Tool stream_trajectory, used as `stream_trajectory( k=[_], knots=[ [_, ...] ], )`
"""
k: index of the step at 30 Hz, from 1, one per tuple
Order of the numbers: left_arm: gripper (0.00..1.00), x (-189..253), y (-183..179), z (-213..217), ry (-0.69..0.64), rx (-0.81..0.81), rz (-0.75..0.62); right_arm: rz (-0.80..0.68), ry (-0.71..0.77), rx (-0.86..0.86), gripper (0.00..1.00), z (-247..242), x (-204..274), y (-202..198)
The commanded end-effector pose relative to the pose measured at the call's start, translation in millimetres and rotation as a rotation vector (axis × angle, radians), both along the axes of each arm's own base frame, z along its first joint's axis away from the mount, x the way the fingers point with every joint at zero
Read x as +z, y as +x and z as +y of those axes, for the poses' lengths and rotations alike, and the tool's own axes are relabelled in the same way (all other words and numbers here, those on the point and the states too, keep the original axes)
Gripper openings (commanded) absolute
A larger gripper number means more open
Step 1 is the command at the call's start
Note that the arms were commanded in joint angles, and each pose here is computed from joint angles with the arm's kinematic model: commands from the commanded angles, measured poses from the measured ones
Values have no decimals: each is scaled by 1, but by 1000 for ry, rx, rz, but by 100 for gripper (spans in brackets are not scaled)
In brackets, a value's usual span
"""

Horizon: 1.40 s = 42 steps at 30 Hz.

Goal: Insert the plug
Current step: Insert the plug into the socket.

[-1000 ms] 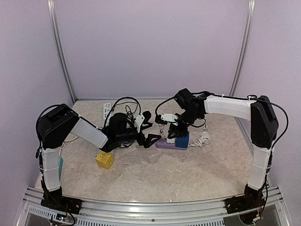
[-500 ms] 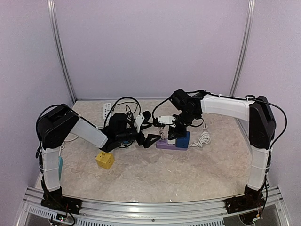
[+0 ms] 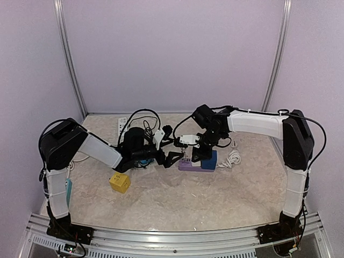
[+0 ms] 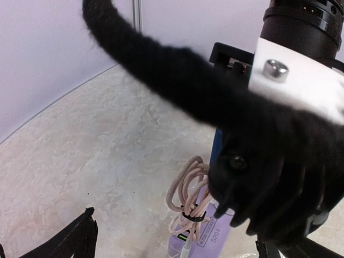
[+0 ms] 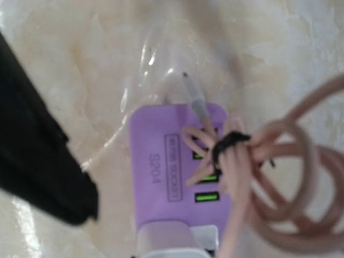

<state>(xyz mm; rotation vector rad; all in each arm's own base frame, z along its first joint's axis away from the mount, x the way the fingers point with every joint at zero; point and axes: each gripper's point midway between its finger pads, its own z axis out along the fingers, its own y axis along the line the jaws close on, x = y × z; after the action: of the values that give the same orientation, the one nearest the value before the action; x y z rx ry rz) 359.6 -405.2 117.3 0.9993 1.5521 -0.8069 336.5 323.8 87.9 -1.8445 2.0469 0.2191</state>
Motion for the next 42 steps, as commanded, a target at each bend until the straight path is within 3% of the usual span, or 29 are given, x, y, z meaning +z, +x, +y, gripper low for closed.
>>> stream_trajectory(
  k=[1,6,9,14,22,25,31,38,42],
  knots=[
    [99,3,-1,5,10,-4,-1,61,-130,-48,0,-30,-52,-14],
    [89,-7,-12,-8,79,-71,7,104,-110,-103,2,-35,-63,-22],
    [86,-5,-14,-9,78,-78,-8,69,-31,-105,11,-27,-44,-15],
    [85,-9,-14,-17,109,-93,-5,40,49,-91,35,-20,-25,-9],
    [87,-4,-17,-33,112,-124,-27,-2,143,-54,50,-5,8,-5],
    [90,-3,-19,-35,117,-143,-30,-24,184,-47,60,-2,23,-5],
    [95,5,-29,-36,170,-213,-99,-58,288,-98,96,-14,58,2],
    [95,-2,-32,-56,370,-343,-143,-38,389,-233,98,-44,91,4],
    [84,-1,-30,-64,361,-377,-112,-3,507,-383,98,-69,113,6]
  ],
)
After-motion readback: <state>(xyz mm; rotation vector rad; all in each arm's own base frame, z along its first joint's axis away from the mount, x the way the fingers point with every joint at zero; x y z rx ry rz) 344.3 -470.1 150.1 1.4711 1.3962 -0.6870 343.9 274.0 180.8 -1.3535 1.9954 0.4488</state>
